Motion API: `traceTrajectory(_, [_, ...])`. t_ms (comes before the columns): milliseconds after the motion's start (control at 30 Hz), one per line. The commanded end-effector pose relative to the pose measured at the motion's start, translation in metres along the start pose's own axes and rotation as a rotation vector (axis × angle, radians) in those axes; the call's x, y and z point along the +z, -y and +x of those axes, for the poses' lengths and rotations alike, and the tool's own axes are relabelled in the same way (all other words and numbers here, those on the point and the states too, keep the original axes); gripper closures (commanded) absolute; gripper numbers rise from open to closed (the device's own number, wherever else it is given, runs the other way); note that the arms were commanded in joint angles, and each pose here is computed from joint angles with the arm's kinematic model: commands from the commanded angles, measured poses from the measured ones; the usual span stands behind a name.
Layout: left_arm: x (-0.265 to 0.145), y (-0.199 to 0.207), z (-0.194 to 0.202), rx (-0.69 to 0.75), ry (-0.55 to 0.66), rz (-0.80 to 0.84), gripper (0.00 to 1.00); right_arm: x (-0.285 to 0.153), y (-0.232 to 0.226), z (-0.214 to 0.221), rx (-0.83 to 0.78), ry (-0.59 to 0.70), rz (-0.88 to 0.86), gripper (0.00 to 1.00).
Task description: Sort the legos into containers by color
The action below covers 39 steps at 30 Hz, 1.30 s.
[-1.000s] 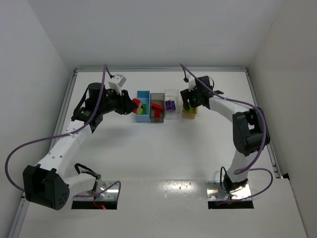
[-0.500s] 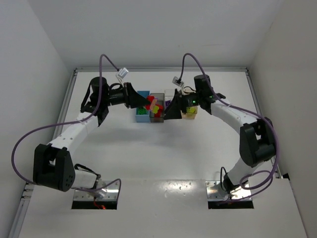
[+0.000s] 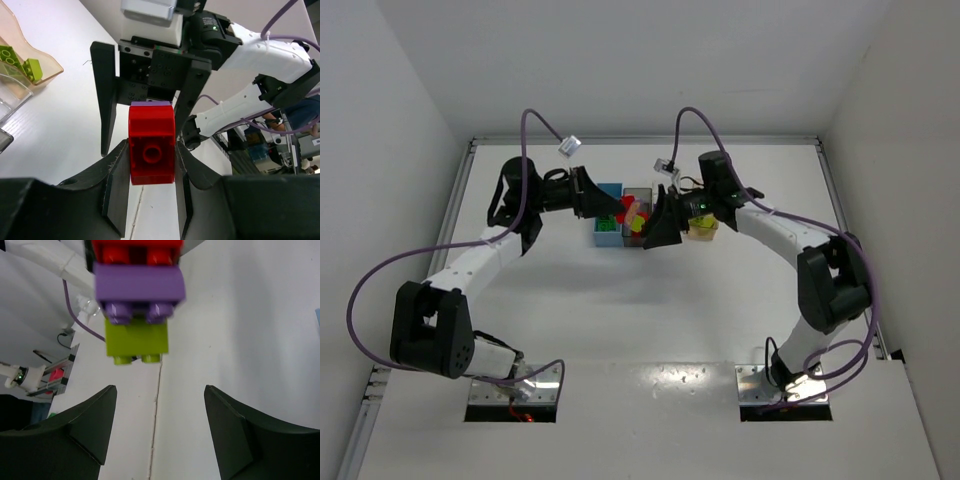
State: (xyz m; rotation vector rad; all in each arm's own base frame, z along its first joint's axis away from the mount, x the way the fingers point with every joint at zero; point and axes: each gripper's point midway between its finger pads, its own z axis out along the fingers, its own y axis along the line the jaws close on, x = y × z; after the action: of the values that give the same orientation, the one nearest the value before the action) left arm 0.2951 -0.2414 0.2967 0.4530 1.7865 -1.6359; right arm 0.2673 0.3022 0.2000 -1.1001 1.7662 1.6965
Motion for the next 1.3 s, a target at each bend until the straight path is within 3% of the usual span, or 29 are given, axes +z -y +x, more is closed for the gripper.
traceTrajectory(0, [-0.001, 0.006, -0.001, 0.045, -0.001, 0.034, 0.97, 0.005, -0.015, -0.029, -0.124, 0.016, -0.068, 0.28])
traceTrajectory(267, [0.000, 0.007, 0.005, 0.046, -0.012, 0.035, 0.97, 0.010, -0.019, -0.058, -0.158, 0.060, -0.058, 0.28])
traceTrajectory(333, [0.000, 0.007, 0.005, 0.046, -0.012, 0.035, 0.97, 0.014, -0.017, -0.057, -0.150, 0.058, -0.057, 0.33])
traceTrajectory(600, [0.001, 0.003, 0.014, 0.033, -0.030, 0.029, 0.97, 0.014, -0.018, -0.059, -0.149, 0.062, -0.058, 0.83])
traceTrajectory(700, [-0.002, 0.004, 0.010, 0.054, -0.014, 0.017, 0.97, 0.013, -0.020, -0.056, -0.145, 0.061, -0.058, 0.94])
traceTrajectory(1067, [-0.045, 0.000, -0.106, 0.247, 0.222, -0.119, 0.98, -0.018, -0.016, 0.021, -0.116, -0.046, 0.053, 0.99])
traceTrajectory(1200, [-0.052, -0.023, -0.107, 0.262, 0.216, -0.232, 0.98, -0.046, 0.028, 0.022, -0.149, -0.075, 0.315, 0.99])
traceTrajectory(1267, [-0.053, -0.033, -0.102, 0.274, 0.220, -0.293, 0.98, -0.073, 0.074, 0.012, -0.183, -0.069, 0.598, 0.99])
